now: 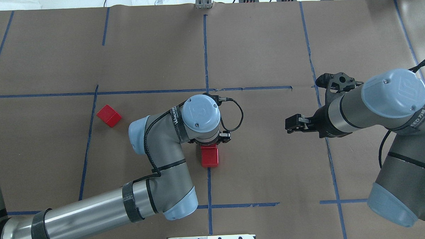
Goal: Form red blocks into L shape at center
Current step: 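Open the left gripper and move it toward the last red cube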
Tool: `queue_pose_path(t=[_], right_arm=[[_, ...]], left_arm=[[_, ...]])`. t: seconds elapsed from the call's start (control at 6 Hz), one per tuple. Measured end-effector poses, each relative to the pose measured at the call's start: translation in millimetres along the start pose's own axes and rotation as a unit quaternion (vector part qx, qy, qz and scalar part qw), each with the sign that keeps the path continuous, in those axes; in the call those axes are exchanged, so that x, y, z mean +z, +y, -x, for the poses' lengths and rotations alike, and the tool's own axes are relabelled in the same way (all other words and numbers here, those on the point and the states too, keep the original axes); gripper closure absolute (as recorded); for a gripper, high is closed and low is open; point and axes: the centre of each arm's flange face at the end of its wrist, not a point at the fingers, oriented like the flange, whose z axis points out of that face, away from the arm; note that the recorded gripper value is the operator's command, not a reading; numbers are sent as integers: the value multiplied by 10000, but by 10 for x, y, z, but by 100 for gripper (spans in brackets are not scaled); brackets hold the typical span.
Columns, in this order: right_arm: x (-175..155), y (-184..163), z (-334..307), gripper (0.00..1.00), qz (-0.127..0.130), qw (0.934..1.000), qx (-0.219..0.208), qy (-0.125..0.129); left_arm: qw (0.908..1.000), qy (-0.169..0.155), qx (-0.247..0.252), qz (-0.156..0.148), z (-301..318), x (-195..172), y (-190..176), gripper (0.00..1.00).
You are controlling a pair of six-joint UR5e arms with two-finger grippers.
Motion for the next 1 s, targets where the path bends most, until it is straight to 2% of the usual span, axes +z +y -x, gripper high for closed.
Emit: queue_pose_path(t=[0.33,0.5,0.83,1.0], right_arm=[[-1,1,4,0,6,10000,-4,-5],[-2,2,5,0,12,10000,-5,-8],[-3,2,5,0,22,10000,-2,-8],[-16,8,-4,0,26,10000,-2,-13]], left_arm=[[10000,-4,18,7,9,15,11,22],[10000,-5,28,9,9,17,15,12],[9999,92,54,-39,-8,-59,-8,12],[9995,265,29,-182,23,-275,-130,12]])
